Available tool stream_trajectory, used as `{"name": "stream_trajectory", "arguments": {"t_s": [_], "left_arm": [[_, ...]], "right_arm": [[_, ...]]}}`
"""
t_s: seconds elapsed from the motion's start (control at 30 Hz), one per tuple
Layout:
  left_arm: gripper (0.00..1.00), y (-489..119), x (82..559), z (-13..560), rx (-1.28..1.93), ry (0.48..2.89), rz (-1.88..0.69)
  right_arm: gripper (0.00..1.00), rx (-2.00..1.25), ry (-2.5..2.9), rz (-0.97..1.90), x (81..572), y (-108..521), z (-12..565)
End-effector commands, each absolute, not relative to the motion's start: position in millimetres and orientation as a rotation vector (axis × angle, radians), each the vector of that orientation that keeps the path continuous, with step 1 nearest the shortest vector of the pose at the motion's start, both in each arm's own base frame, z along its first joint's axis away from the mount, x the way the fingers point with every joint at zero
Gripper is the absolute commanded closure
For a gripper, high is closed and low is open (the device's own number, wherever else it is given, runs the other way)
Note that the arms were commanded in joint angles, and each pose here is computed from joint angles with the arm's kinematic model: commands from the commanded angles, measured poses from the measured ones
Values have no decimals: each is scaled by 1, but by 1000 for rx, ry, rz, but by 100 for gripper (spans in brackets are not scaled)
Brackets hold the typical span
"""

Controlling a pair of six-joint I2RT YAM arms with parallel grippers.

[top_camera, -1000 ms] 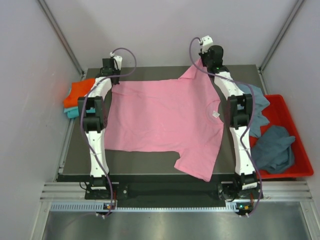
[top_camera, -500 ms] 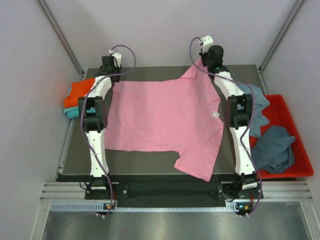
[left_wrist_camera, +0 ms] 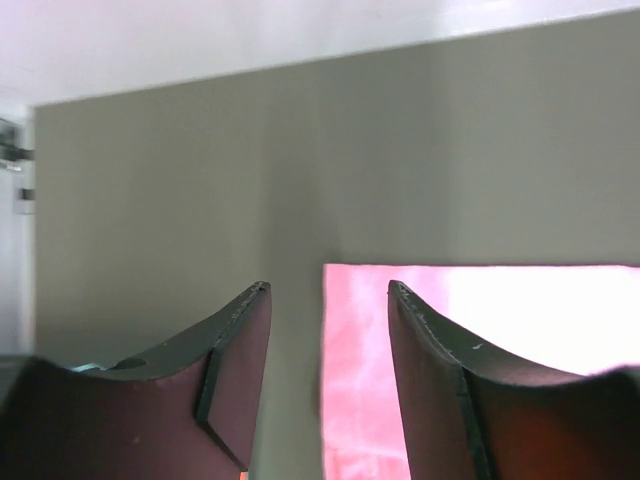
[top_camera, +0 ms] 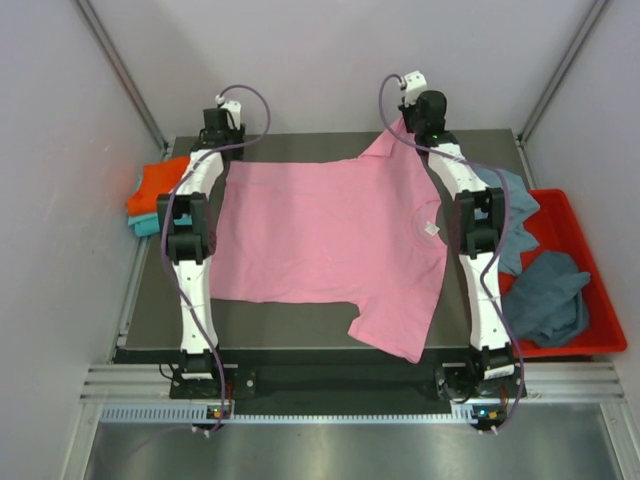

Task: Fold and stack the t-shirts
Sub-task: Fold the tshirt

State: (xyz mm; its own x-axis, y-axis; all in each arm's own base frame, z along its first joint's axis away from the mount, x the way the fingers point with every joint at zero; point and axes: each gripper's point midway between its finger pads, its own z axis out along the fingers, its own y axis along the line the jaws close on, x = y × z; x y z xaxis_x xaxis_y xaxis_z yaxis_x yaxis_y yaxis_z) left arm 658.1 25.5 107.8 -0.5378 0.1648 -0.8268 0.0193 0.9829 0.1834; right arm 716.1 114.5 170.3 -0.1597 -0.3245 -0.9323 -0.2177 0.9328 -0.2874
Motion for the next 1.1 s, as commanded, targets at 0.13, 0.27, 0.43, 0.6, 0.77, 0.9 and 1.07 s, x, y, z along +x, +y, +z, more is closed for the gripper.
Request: {"name": "stream_trajectory", "arguments": {"t_s": [0.13, 0.27, 0.43, 0.6, 0.77, 0.9, 1.07], "left_arm": [[50, 19, 668, 83, 72, 2155, 70], [52, 22, 673, 80, 39, 2142, 22], [53, 28, 677, 71, 21, 2144, 29], [53, 31, 680, 68, 10, 2137, 43], [54, 30, 679, 64, 11, 2144, 32], [58, 30, 679, 60, 13, 2149, 22], [94, 27, 679, 58, 9, 2153, -2]], "right_arm": [[100, -386, 1681, -89, 711, 124, 213], [100, -385, 1681, -80, 708, 127, 216], [100, -391, 1689, -83, 706, 130, 214], [100, -401, 1693, -78, 703, 137, 212], [100, -404, 1688, -75, 703, 142, 214], [100, -408, 1687, -74, 702, 144, 214], [100, -405, 1681, -97, 702, 141, 218]]}}
